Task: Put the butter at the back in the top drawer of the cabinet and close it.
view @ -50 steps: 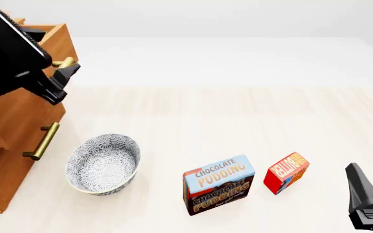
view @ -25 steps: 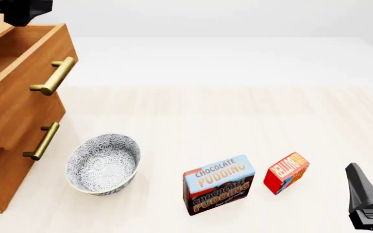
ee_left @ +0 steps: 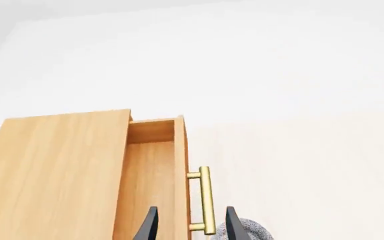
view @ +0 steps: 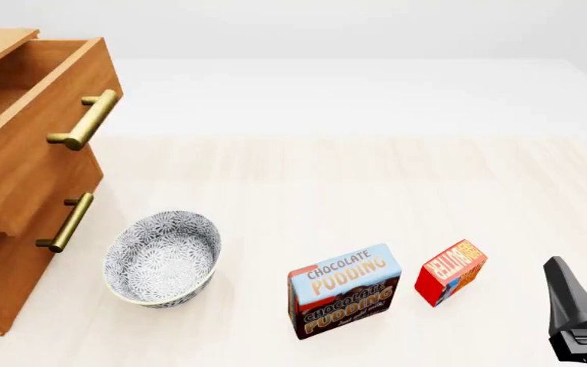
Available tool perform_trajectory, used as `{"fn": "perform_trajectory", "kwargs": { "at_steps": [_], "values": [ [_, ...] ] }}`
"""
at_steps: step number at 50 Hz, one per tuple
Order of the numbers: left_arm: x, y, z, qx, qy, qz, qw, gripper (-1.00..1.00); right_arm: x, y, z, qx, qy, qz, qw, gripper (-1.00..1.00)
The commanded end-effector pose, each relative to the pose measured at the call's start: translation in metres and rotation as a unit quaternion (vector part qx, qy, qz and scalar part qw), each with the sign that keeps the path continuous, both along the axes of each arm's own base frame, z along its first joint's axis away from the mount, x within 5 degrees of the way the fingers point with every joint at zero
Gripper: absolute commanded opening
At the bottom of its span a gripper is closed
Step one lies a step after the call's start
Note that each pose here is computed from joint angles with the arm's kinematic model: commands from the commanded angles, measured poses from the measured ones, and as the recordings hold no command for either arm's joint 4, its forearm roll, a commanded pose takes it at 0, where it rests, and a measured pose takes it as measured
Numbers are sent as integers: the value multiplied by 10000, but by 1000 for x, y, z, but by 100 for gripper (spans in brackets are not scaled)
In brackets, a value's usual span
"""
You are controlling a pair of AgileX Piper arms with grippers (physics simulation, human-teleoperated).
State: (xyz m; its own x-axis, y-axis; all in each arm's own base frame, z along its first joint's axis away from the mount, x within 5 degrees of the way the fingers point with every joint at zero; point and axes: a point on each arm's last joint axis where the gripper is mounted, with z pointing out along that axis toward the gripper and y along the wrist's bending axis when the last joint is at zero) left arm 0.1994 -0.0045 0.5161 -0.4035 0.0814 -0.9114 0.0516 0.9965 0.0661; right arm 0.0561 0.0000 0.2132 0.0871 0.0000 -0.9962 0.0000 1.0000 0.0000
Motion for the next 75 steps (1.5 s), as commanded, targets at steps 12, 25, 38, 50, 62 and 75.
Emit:
{"fn": "perform_trajectory", "kwargs": {
  "at_steps": [12,25,38,50,62,75],
  "values": [
    [31,4,-25,-551,657,395,9955,100,0,0,0,0,0,0,10000,100],
    [38,7,-33,-744,760,561,9927,100,0,0,0,0,0,0,10000,100],
    [45,5,-50,-869,889,609,9904,100,0,0,0,0,0,0,10000,100],
    [58,2,-68,-923,1016,602,9887,100,0,0,0,0,0,0,10000,100],
    [63,3,-73,-928,1054,632,9881,100,0,0,0,0,0,0,10000,100],
    [67,4,-80,-944,1102,657,9872,100,0,0,0,0,0,0,10000,100]
  ]
}}
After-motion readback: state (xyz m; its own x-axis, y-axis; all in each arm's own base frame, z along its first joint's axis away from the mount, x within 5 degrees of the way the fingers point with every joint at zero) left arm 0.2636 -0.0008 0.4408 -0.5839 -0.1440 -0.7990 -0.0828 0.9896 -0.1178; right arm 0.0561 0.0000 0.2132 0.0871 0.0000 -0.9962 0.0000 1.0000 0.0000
